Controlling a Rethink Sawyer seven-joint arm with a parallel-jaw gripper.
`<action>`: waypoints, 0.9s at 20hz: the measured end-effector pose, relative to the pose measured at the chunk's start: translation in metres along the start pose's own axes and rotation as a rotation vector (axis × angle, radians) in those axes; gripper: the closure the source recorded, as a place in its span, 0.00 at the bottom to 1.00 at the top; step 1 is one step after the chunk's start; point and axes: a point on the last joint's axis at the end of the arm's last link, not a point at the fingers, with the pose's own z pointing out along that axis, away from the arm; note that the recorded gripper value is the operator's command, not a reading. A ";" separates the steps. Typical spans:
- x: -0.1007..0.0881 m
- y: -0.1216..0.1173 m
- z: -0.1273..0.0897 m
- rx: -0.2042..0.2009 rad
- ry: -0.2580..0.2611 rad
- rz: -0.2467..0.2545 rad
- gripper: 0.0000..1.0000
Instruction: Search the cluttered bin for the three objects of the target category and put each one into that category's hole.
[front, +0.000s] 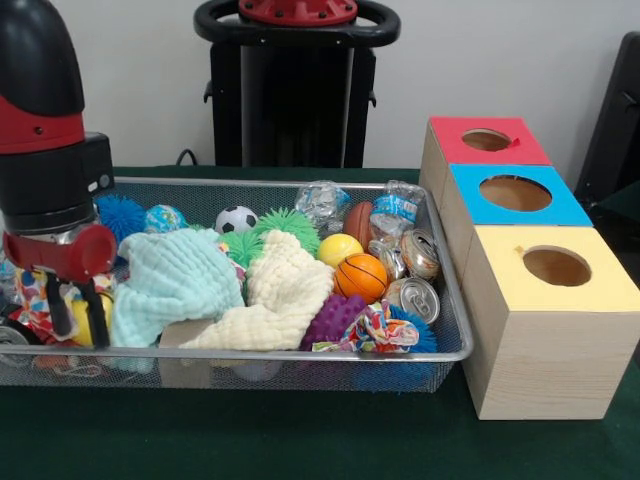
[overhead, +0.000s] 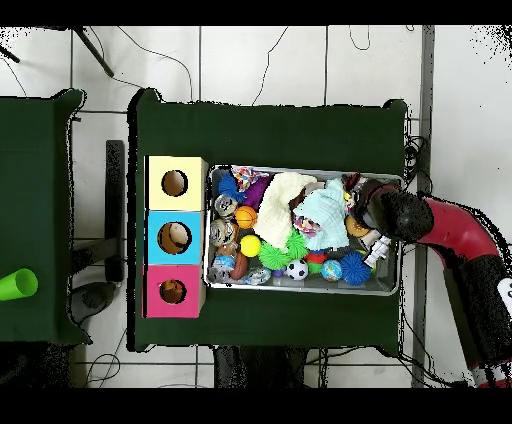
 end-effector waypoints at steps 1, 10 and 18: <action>0.001 -0.001 0.000 -0.001 -0.001 0.002 0.00; 0.030 -0.056 0.002 -0.023 -0.038 0.040 0.00; 0.056 -0.073 0.008 -0.079 -0.073 0.062 0.00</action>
